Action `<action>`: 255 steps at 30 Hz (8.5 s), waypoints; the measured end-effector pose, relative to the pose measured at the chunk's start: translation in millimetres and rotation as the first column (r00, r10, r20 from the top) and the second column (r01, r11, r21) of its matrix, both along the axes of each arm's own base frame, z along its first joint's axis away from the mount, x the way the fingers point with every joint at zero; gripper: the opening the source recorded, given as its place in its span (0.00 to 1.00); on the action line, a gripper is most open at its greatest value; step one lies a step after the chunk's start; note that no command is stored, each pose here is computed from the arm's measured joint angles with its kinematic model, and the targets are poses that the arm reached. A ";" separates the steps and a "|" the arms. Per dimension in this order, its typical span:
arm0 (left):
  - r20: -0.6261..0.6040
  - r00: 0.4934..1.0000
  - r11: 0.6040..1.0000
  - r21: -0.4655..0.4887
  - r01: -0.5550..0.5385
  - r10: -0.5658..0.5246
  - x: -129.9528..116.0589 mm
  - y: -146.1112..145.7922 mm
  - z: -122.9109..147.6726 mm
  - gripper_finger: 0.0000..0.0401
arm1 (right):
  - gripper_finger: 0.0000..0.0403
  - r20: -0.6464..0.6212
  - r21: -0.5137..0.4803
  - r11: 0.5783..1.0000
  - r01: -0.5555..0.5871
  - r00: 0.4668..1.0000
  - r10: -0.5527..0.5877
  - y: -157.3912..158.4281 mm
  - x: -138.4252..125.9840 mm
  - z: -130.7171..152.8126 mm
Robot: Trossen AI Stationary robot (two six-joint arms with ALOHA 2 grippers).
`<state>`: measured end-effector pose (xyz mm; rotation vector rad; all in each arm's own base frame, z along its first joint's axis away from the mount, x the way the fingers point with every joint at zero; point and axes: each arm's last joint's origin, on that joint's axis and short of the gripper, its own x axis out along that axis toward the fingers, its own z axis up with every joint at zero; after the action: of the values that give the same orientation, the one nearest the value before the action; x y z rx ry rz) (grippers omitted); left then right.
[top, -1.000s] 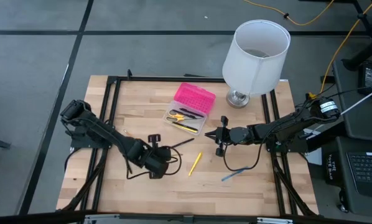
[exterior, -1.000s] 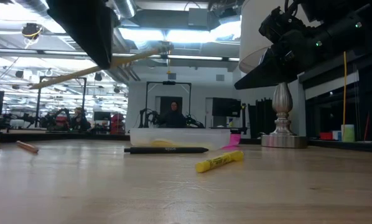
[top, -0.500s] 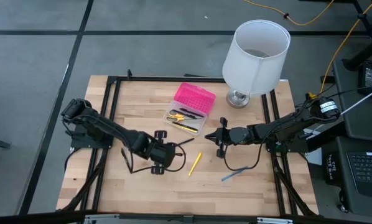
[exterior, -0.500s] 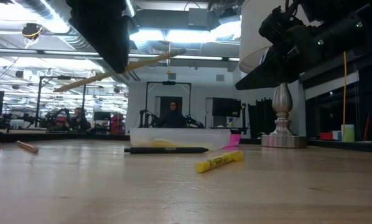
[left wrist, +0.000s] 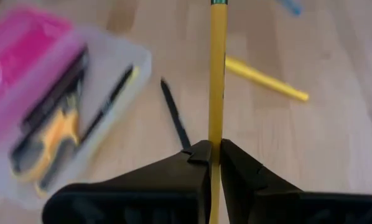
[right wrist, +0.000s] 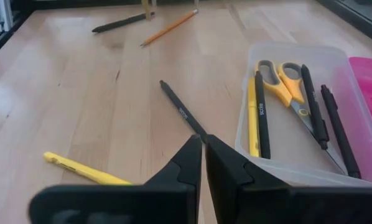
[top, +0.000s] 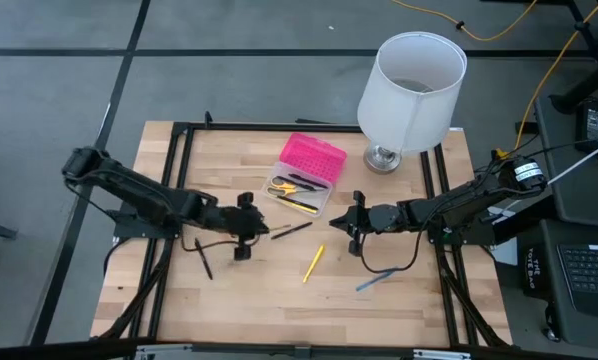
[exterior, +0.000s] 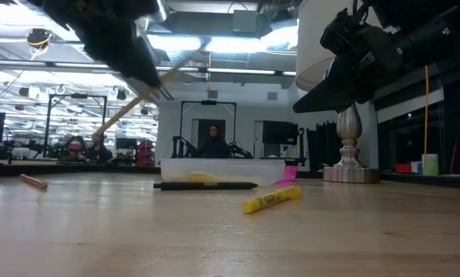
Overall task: Pick & place school supplies into a supply box
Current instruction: Put the yellow pencil into the pink supply box, then put the blue pen into the pink supply box
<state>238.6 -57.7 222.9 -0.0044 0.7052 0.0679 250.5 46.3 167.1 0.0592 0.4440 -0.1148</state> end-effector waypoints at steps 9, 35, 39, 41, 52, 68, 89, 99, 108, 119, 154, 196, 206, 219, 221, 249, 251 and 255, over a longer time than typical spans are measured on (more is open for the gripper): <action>0.263 0.958 0.992 0.084 0.095 -0.114 -9.5 28.4 -5.5 0.03 | 0.07 0.010 0.001 1.000 0.002 1.000 -0.002 0.0 0.4 0.8; 0.356 0.934 0.967 0.249 -0.060 -0.034 11.7 75.2 -15.9 0.03 | 0.07 -0.110 -0.075 0.996 0.037 0.993 -0.046 -15.9 10.8 -30.5; 0.311 0.950 0.955 0.290 -0.061 -0.033 24.3 76.5 -12.8 0.03 | 0.07 -0.097 -0.023 0.997 0.069 0.993 -0.071 -15.8 11.2 -30.2; 0.264 0.964 0.943 0.330 -0.049 -0.042 34.3 77.8 -10.1 0.03 | 0.07 -0.089 0.003 0.997 0.077 0.993 -0.077 -15.4 11.5 -29.8; 0.002 1.000 0.866 0.499 0.024 -0.029 87.1 101.6 3.3 0.03 | 0.07 -0.067 0.048 0.998 0.039 0.997 -0.035 -7.0 11.7 -27.9; -0.225 0.973 0.760 0.640 0.112 0.045 115.3 105.5 -43.7 0.03 | 0.07 -0.091 0.040 0.999 -0.008 0.996 0.012 4.6 8.4 -29.8; -0.304 0.952 0.742 0.646 0.182 0.031 119.3 99.3 -64.8 0.06 | 0.07 -0.097 0.051 0.999 -0.003 0.995 0.008 5.3 7.9 -30.4; -0.303 0.950 0.723 0.673 0.158 0.075 118.8 100.2 -64.1 0.17 | 0.07 -0.113 0.080 0.997 0.016 0.994 -0.007 5.8 6.8 -32.0; -0.288 0.955 0.695 0.701 0.160 0.070 119.9 88.1 -59.3 0.21 | 0.07 -0.112 0.085 0.996 0.006 0.994 0.003 9.1 6.1 -31.9; -0.237 0.971 0.650 0.743 0.158 0.036 110.0 54.8 -29.0 0.19 | 0.07 -0.110 0.101 0.995 0.010 0.994 0.001 10.9 5.7 -31.9; 0.211 0.974 0.962 0.272 0.021 -0.081 -3.8 -8.7 -10.3 0.01 | 0.02 -0.160 0.079 0.959 -0.271 0.946 0.280 50.5 34.0 16.1; 0.216 0.976 0.972 0.236 -0.013 -0.040 -4.6 -7.5 -11.6 0.01 | 0.06 -0.671 0.176 0.952 -0.252 0.676 0.303 115.5 -11.6 69.3; 0.216 0.976 0.972 0.236 -0.013 -0.039 -4.6 -7.5 -11.6 0.01 | 0.24 -0.734 0.148 0.962 -0.231 0.626 0.263 106.5 -24.7 33.8; 0.216 0.976 0.972 0.236 -0.013 -0.039 -4.5 -7.5 -11.6 0.00 | 0.35 -0.743 0.190 0.969 -0.156 0.623 0.246 101.6 -36.8 1.5; 0.216 0.976 0.972 0.236 -0.013 -0.039 -4.5 -7.5 -11.6 0.01 | 0.35 -0.731 0.198 0.965 -0.175 0.630 0.264 105.3 -38.3 0.3; 0.227 0.974 0.980 0.194 -0.044 -0.001 -4.5 -7.3 -11.6 0.00 | 0.35 -0.780 0.071 0.968 -0.243 0.591 0.206 125.0 -41.3 -33.0; 0.227 0.974 0.980 0.194 -0.045 -0.001 -4.5 -7.3 -11.5 0.01 | 0.35 -0.786 0.066 0.967 -0.244 0.584 0.201 125.6 -40.5 -35.3; 0.227 0.974 0.980 0.194 -0.044 -0.001 -4.5 -7.3 -11.6 0.01 | 0.35 -0.802 0.045 0.965 -0.257 0.567 0.188 125.7 -40.1 -41.0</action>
<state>234.1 -65.0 211.3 0.1686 0.4677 0.1563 210.4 172.0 126.2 -0.1394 1.3706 0.1097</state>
